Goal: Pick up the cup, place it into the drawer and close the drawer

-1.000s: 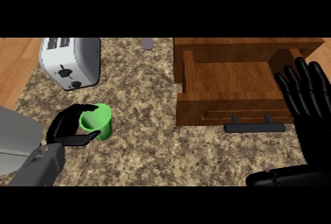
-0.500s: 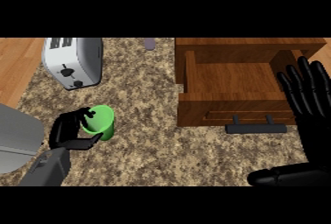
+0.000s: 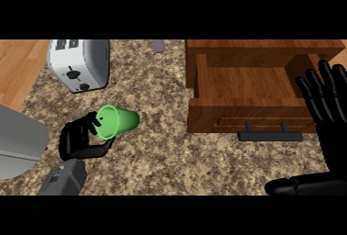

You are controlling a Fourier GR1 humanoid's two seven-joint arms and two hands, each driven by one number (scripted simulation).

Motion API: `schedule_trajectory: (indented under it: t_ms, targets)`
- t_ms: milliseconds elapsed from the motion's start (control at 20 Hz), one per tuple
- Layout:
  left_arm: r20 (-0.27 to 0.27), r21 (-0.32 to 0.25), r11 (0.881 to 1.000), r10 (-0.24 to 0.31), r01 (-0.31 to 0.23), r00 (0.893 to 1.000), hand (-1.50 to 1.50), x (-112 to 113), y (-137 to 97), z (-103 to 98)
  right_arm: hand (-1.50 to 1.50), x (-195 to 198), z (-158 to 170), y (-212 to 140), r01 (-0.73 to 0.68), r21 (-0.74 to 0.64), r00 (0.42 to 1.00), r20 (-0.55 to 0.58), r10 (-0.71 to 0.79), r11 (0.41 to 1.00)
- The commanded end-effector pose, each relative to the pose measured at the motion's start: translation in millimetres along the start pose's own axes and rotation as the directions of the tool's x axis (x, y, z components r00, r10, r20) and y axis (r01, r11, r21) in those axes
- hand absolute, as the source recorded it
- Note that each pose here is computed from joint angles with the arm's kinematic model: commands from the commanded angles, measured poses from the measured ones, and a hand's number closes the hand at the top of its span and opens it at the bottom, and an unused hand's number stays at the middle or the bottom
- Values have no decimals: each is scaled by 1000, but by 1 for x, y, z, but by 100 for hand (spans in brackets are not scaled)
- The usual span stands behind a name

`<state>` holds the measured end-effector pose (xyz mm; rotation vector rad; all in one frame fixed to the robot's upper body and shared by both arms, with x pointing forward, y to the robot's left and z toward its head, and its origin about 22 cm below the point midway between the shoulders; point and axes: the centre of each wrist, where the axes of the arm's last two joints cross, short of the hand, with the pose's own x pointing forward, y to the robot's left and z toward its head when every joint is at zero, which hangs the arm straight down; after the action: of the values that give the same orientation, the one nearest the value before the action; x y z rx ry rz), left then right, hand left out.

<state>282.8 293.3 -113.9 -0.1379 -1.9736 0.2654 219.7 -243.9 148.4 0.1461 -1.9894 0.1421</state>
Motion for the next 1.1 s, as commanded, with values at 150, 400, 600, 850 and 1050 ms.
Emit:
schedule_trajectory:
  t_ms: [150,400,600,850,1050]
  targets:
    - [67,-161,986,57,-46,996,150,23,-58,-30,-150,2,18,-1,-2,-15,1000,-9,2,1000]
    - [73,-228,970,102,-83,992,150,69,-95,-60,-150,-9,-4,-1,0,-23,1000,-6,0,1000]
    - [54,-259,959,131,-113,990,150,107,-114,-86,-150,-9,1,-3,-9,-17,1000,-16,8,1000]
    - [103,-257,962,120,-90,987,150,137,-150,-103,-150,1,2,6,-11,-5,1000,-7,11,1000]
    - [86,-276,957,114,-86,990,150,167,-181,-146,-150,-8,-6,-1,-6,-20,1000,2,6,1000]
